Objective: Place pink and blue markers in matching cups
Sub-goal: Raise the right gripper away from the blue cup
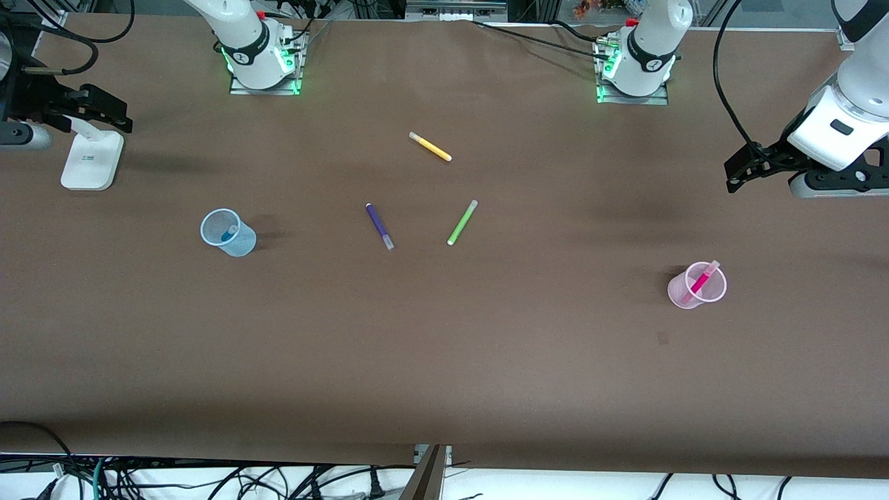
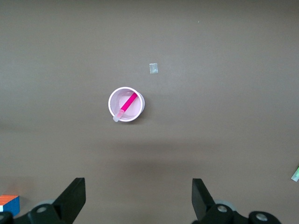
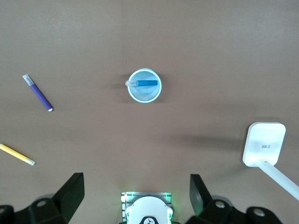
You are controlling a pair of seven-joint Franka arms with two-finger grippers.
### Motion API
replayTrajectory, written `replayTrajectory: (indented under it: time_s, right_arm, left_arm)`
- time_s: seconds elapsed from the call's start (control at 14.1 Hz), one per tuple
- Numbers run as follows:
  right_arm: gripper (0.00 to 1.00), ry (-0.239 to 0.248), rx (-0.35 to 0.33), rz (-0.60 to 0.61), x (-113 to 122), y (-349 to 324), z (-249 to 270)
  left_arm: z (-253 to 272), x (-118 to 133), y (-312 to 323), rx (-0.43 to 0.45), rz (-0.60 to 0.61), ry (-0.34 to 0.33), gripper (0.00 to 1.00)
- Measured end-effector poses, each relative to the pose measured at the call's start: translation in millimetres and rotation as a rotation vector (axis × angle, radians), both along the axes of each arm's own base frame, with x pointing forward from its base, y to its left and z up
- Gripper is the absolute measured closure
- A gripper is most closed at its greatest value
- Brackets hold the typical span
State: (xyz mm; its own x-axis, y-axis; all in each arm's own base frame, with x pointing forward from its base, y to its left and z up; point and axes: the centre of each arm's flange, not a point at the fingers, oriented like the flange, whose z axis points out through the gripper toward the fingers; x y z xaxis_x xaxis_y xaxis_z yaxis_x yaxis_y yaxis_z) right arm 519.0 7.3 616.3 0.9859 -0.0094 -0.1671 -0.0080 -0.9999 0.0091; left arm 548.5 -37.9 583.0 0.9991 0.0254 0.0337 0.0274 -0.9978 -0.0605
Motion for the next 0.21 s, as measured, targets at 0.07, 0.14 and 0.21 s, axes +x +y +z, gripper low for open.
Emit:
replayTrajectory:
  time_s: [0.07,0.14,0.21]
  right_arm:
    - [0.00,0.003,-0.001,-0.003,2.0,-0.7,-1.9]
    - [0.00,0.003,-0.002,-0.007,4.7,-1.5,-2.7]
    - [0.00,0.001,-0.002,-0.010,7.3,-3.1,-2.1]
  left_arm:
    - [-0.2,-0.2,-0.1,0.000,0.000,0.003,0.00]
    - [0.2,0.1,-0.3,0.000,0.000,0.005,0.00]
    - [0.8,0.5,-1.1,0.000,-0.001,0.005,0.00]
